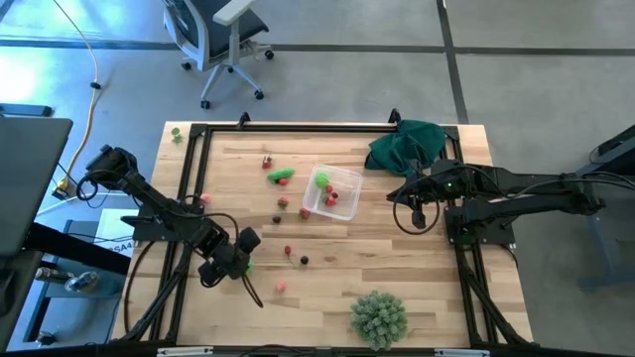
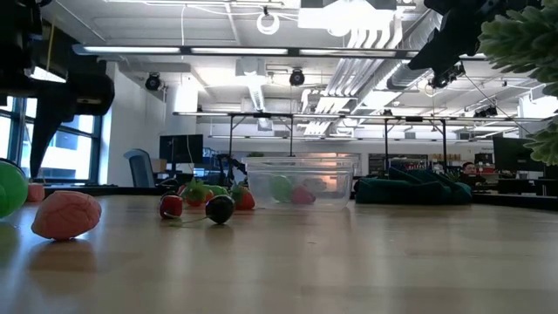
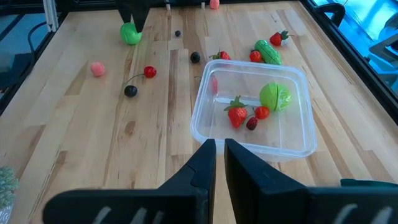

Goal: Pick and placing Produce into tupperware
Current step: Put the green pear into the transparent bin

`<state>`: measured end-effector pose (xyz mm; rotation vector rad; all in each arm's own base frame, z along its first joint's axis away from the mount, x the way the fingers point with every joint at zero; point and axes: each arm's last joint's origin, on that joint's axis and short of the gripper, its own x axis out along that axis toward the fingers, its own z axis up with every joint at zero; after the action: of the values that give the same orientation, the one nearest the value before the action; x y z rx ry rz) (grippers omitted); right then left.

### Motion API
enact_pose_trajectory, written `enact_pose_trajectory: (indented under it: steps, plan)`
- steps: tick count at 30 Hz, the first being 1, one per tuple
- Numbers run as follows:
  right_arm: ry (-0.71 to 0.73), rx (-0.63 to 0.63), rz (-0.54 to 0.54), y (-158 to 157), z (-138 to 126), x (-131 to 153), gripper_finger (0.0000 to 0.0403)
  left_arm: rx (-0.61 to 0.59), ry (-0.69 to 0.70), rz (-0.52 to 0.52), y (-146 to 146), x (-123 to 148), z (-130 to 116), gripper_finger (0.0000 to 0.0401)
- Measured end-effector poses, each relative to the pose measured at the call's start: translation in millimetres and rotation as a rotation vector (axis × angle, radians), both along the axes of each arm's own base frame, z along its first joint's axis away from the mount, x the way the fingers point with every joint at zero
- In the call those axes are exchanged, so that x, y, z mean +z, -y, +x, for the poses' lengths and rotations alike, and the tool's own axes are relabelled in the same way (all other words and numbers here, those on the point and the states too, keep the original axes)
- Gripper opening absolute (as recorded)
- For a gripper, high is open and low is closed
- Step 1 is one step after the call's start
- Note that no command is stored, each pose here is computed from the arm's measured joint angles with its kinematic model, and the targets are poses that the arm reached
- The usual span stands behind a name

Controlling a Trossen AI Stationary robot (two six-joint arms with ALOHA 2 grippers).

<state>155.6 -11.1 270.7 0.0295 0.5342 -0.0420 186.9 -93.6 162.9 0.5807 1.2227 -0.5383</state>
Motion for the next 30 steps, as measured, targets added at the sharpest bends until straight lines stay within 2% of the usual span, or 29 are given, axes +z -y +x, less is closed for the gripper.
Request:
enact_pose_trajectory:
  steps: [7,16,30]
  plan:
    - [0.000,-0.001,0.000,0,0,0,0.0024,0.024,-0.002,-0.026,2,-3,3,0.0248]
    - [-0.006,0.000,0.001,0,0,-1,0.0024,0.115,-0.040,-0.056,7,-17,10,0.0248]
    - [-0.008,0.000,0.001,0,0,-1,0.0024,0.228,-0.049,-0.091,7,-17,11,0.0248]
